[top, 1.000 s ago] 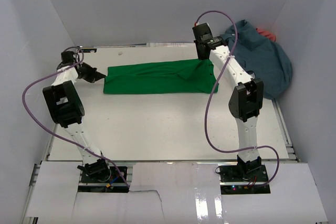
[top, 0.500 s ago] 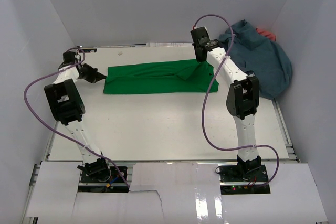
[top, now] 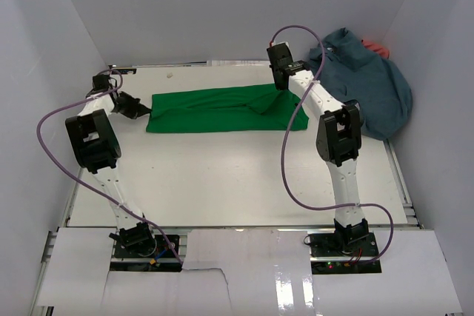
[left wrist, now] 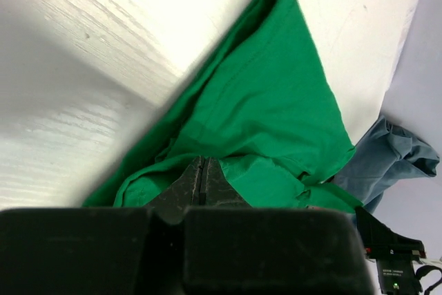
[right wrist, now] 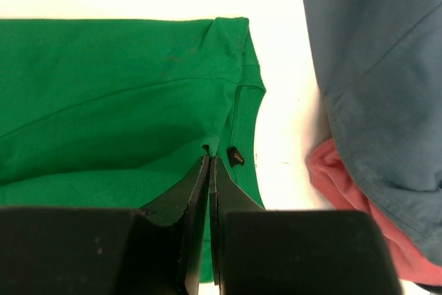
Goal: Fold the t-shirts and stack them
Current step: Fold the other side of the tshirt into a rectangle
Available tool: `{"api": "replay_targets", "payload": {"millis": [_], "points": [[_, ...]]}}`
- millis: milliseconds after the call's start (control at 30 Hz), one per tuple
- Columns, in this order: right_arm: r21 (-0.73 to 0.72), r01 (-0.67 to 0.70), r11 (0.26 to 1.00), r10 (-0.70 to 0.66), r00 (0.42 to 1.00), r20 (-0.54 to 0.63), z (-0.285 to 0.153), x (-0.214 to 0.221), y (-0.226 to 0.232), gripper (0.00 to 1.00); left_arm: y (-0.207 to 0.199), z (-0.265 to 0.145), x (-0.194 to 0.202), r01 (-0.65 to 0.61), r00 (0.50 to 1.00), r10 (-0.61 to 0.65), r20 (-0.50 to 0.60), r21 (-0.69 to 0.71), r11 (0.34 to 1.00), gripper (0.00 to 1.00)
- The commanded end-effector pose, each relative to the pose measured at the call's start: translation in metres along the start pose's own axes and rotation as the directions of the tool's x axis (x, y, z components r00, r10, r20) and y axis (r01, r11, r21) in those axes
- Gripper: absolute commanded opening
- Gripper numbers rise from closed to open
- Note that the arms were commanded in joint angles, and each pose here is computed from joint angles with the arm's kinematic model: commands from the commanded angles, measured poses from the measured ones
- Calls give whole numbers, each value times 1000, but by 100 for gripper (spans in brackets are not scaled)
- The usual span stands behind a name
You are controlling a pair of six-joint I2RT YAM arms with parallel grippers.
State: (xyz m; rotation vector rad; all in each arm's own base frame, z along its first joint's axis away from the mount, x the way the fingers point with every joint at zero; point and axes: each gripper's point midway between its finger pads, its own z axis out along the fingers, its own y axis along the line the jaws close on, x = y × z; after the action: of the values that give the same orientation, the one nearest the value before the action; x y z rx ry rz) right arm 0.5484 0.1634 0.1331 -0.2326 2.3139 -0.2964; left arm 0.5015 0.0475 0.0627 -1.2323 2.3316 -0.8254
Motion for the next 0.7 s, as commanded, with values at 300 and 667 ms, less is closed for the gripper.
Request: {"api": "replay_targets", "payload": {"millis": [300, 667], "points": [[45, -20, 999, 17, 998, 59, 18, -15, -9, 8, -10, 4, -10, -10, 1000, 10, 24, 14, 1000, 0], [67, -35, 997, 29, 996, 89, 21, -22, -16, 10, -21, 3, -16, -11, 999, 10, 32, 42, 999, 1]]}}
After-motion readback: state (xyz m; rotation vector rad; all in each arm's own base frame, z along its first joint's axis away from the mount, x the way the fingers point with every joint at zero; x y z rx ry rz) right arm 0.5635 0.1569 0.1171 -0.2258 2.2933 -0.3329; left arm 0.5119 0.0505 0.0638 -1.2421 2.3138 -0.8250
